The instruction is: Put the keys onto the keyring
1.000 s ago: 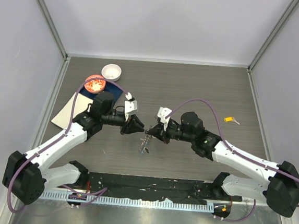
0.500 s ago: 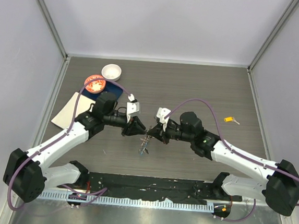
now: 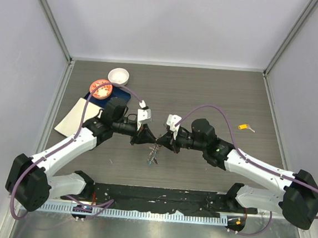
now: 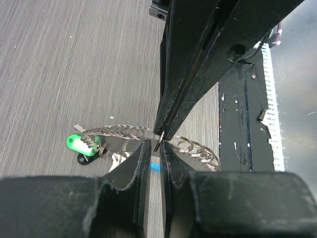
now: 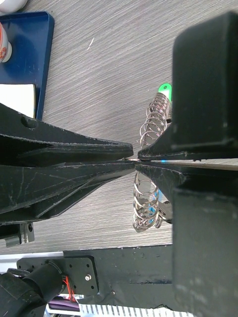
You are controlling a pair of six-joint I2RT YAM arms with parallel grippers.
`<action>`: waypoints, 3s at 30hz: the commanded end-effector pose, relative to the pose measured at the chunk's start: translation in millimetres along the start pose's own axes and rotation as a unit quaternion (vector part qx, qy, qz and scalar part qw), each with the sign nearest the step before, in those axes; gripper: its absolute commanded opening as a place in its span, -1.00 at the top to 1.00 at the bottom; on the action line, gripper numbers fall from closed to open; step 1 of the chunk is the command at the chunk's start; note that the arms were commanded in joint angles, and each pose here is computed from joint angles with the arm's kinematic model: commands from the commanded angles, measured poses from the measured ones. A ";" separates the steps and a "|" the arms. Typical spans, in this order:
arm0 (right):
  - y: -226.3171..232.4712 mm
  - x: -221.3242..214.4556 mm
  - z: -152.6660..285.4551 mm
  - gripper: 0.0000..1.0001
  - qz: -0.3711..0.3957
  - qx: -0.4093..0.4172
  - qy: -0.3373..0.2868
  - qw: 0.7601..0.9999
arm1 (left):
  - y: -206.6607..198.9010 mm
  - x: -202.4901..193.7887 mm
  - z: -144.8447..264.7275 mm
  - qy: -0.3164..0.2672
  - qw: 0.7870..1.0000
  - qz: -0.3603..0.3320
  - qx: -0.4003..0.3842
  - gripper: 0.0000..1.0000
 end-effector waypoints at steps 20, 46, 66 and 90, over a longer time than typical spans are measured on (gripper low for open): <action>5.8 45.9 7.5 -0.07 0.014 -0.003 -0.083 0.996 | -3.9 16.9 1.0 -0.017 0.999 -0.030 -0.009 1.00; -106.5 22.1 157.0 -0.87 -0.263 -0.588 -0.046 0.764 | -19.3 30.9 35.8 0.002 0.994 -0.038 0.107 1.00; -221.3 -89.3 239.3 0.11 -0.403 -0.734 -0.042 0.545 | -27.9 17.9 52.5 0.059 0.971 -0.032 0.228 1.00; -274.8 -122.7 234.6 0.59 -0.406 -0.731 0.005 0.548 | -26.1 13.9 53.1 0.066 0.968 -0.038 0.240 1.00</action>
Point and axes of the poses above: each gripper's point midway between its finger pads, its own z axis back along the fingers, its own y axis along the line the jaws close on, x = y × z, the point moved 9 cm from there along z, back along the fingers, and after that the axes turned 9 degrees about -z, right-handed, at the moved point
